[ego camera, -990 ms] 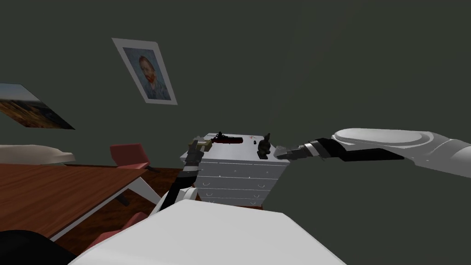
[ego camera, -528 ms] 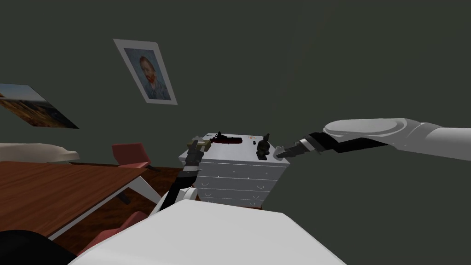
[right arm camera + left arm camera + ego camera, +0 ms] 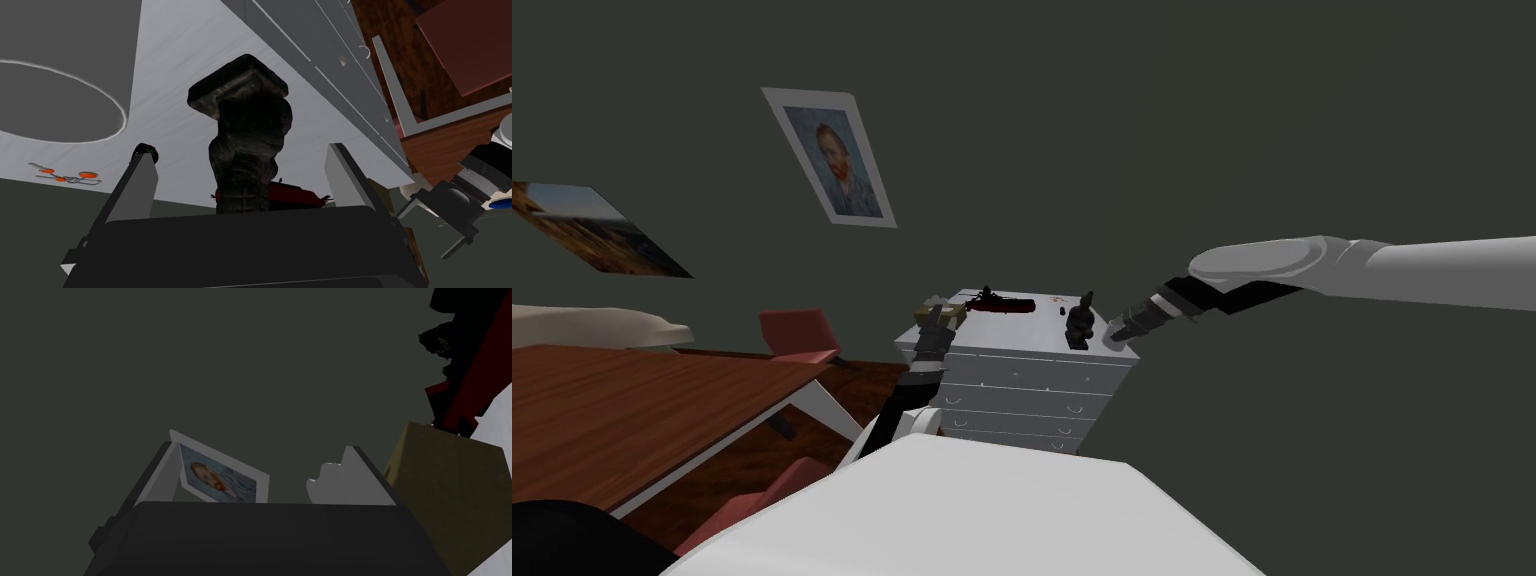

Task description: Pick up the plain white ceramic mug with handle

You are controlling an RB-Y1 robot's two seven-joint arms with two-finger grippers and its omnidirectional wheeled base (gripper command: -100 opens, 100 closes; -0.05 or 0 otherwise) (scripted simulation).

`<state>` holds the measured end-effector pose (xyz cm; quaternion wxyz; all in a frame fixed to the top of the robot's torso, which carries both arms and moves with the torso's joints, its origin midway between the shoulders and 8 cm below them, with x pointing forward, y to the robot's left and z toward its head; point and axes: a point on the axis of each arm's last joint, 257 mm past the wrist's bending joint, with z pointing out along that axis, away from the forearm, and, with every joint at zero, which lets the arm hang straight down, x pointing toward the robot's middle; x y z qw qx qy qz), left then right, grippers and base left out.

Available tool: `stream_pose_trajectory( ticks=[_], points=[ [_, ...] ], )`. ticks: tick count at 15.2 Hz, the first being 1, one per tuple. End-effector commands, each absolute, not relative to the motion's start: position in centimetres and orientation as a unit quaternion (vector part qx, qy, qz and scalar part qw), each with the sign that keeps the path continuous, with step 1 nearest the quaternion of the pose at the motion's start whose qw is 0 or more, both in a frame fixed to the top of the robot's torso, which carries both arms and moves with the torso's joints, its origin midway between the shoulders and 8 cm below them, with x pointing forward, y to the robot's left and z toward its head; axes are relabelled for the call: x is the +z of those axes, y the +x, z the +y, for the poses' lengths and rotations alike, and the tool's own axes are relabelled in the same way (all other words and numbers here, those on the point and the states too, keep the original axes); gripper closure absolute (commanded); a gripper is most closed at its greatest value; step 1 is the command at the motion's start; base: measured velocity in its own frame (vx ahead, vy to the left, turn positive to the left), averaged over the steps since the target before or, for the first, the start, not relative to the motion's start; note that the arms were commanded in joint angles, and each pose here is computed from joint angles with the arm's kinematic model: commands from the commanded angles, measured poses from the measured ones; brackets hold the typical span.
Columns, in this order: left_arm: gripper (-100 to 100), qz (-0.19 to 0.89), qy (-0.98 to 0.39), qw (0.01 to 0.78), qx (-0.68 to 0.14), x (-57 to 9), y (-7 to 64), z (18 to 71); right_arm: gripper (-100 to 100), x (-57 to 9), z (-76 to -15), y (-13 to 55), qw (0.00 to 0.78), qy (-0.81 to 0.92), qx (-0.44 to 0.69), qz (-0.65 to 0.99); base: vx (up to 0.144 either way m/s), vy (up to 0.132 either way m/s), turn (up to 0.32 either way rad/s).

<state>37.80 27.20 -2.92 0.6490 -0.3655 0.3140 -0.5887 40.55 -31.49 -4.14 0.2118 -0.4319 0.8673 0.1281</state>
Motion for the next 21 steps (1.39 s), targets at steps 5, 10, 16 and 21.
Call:
stream_pose_trajectory(
  ticks=[5,10,16,21],
  points=[
    [0,0.314,-0.365,0.649,-0.589,-2.9,37.8,27.2,-100,-4.4,-31.0,41.1,0.160,-0.456,0.089,0.871,0.013,-0.061,0.024],
    [0,0.314,-0.365,0.649,-0.589,-2.9,37.8,27.2,-100,-5.0,-30.5,41.2,0.116,-0.472,0.060,0.872,0.010,-0.063,0.026],
    [0,0.314,-0.365,0.649,-0.589,-2.9,37.8,27.2,-100,-6.1,-30.1,41.2,0.063,-0.487,0.029,0.870,0.009,-0.070,0.026],
    [0,0.314,-0.366,0.649,-0.589,-2.9,37.8,27.2,-100,-6.8,-31.2,41.2,0.043,-0.493,0.018,0.869,0.011,-0.034,0.020]
  ],
)
